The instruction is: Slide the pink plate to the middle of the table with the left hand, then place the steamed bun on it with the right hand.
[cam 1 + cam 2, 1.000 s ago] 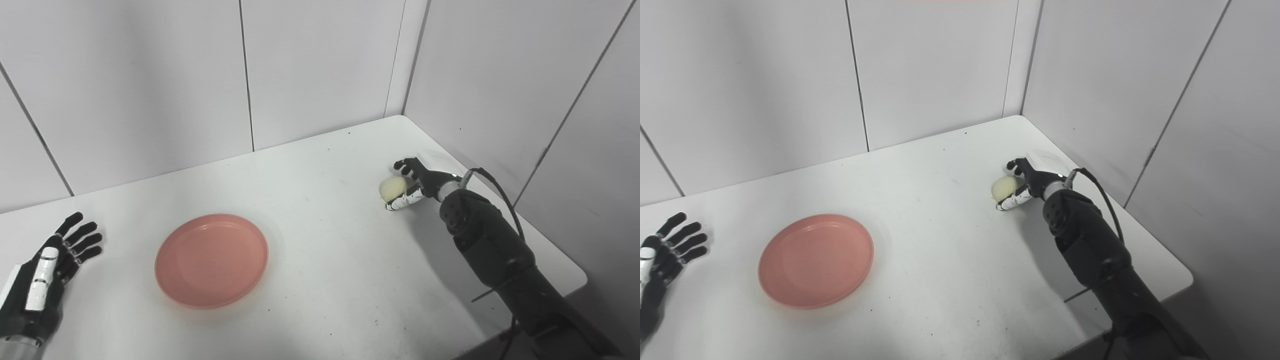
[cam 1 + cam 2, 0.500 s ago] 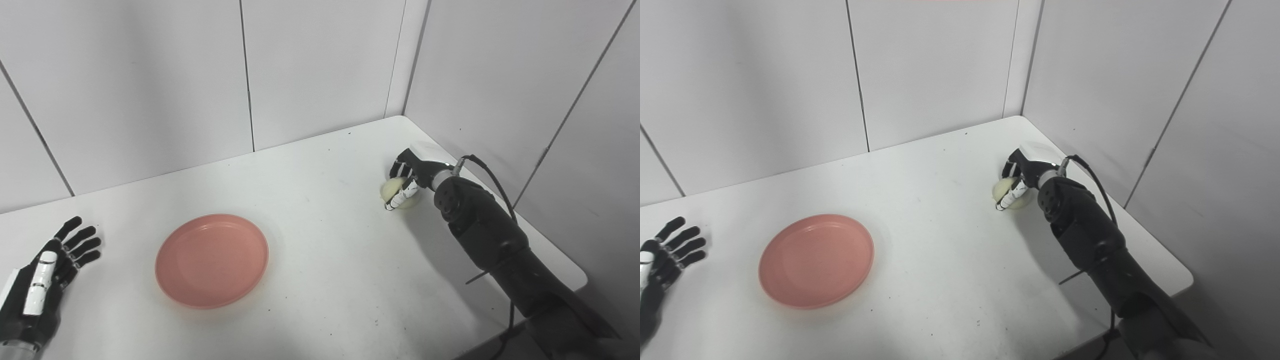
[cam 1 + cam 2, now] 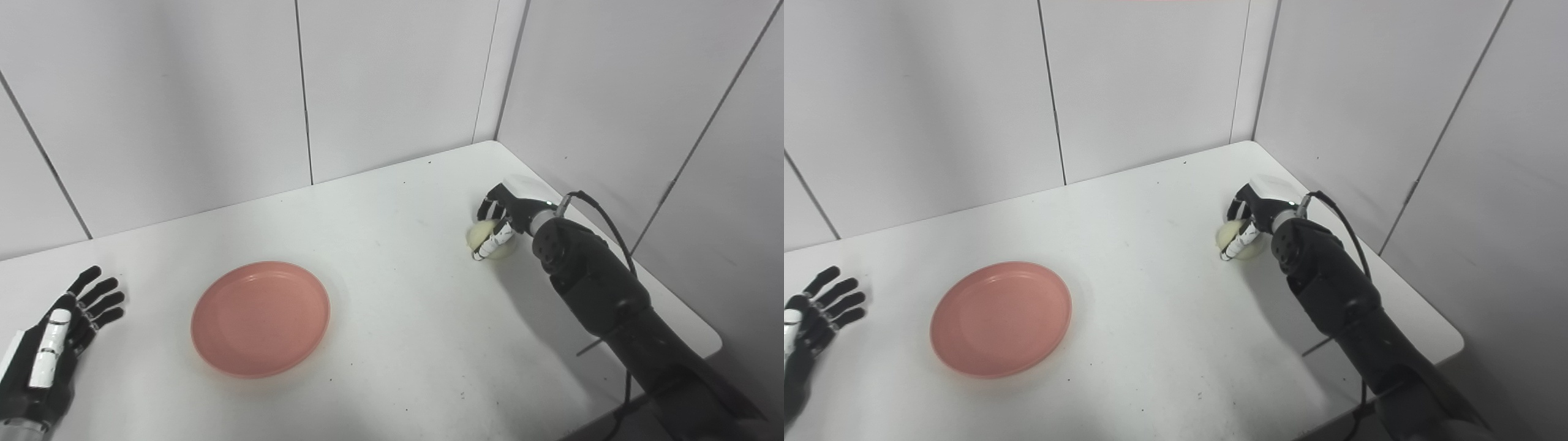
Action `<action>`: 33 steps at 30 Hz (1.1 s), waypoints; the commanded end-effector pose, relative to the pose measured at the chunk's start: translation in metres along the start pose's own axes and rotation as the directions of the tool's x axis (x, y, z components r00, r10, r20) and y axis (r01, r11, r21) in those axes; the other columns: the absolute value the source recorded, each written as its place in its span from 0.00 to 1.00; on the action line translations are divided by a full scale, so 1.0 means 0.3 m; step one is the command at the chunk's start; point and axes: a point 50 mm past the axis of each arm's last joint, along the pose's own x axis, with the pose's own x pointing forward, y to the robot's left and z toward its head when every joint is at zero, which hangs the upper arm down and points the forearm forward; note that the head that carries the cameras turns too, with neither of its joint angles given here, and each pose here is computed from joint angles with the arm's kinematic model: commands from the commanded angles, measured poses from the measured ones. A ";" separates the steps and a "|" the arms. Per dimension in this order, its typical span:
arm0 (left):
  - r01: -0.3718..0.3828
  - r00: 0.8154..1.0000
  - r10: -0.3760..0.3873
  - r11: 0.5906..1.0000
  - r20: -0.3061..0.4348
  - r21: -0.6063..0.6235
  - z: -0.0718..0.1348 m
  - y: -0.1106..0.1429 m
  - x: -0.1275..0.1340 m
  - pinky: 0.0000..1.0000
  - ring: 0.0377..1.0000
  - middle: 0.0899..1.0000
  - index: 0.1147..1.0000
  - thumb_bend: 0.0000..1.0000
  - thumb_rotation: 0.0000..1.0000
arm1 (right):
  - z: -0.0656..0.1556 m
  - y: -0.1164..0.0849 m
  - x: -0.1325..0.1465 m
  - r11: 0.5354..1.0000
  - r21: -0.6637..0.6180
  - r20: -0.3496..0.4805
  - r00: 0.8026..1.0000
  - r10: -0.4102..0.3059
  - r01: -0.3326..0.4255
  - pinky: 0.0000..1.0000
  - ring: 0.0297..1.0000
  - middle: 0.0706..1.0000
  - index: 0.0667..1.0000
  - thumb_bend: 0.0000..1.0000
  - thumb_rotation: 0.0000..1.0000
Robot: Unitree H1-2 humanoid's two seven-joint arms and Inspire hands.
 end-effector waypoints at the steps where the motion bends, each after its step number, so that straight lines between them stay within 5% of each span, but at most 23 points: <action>1: -0.044 0.972 0.018 0.993 -0.234 -0.107 -0.274 -0.115 -0.239 0.81 0.82 0.84 0.85 0.57 0.91 | 0.057 -0.187 -0.034 0.987 -0.043 0.065 0.986 -0.154 0.157 0.32 0.39 0.37 0.49 0.52 0.00; 16: -0.036 0.973 0.013 0.995 -0.229 -0.097 -0.250 -0.221 -0.199 0.83 0.85 0.87 0.88 0.57 0.94 | 0.345 -0.270 -0.153 0.979 -0.008 0.323 0.927 -0.192 0.206 0.38 0.43 0.41 0.52 0.51 0.00; 28: -0.015 0.975 -0.006 0.996 -0.223 -0.092 -0.201 -0.355 -0.150 0.88 0.89 0.91 0.92 0.52 1.00 | 0.533 -0.199 -0.145 0.987 -0.035 0.481 0.868 -0.123 0.159 0.37 0.42 0.41 0.51 0.52 0.00; 33: -0.008 0.973 -0.009 0.997 -0.230 -0.076 -0.190 -0.397 -0.127 0.89 0.90 0.92 0.93 0.52 1.00 | 0.604 -0.158 -0.131 0.993 -0.040 0.557 0.828 -0.068 0.109 0.36 0.41 0.40 0.51 0.51 0.00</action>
